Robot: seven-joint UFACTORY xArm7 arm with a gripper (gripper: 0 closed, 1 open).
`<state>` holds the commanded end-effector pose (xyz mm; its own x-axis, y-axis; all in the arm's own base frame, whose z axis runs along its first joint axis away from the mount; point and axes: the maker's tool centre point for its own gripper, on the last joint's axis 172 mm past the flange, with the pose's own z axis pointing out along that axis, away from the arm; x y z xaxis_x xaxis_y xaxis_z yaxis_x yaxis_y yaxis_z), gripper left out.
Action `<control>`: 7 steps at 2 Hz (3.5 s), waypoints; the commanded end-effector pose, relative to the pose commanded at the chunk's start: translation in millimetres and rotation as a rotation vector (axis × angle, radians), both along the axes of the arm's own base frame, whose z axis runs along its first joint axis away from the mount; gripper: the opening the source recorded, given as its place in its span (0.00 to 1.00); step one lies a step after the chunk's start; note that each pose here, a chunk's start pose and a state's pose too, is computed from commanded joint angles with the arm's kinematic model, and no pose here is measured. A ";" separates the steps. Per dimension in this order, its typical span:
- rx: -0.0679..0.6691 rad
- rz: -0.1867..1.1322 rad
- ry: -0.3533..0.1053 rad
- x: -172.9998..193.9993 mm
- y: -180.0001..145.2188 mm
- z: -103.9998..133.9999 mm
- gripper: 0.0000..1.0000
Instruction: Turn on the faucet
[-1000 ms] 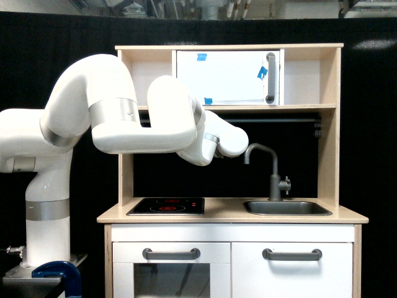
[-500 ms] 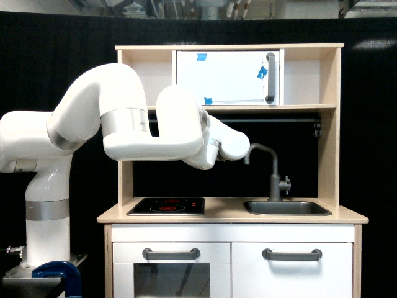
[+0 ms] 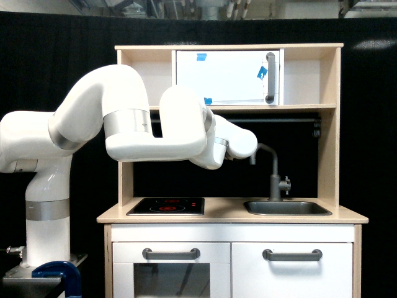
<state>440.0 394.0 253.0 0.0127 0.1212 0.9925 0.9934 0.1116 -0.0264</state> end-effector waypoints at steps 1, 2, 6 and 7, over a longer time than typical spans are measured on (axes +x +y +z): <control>0.000 0.000 0.000 37.0 -13.0 -2.0 1.00; 0.000 0.000 0.000 69.0 -21.0 -1.0 1.00; 0.000 0.000 0.000 -45.0 -244.0 -10.0 1.00; 0.000 0.000 0.000 -53.0 -249.0 -10.0 1.00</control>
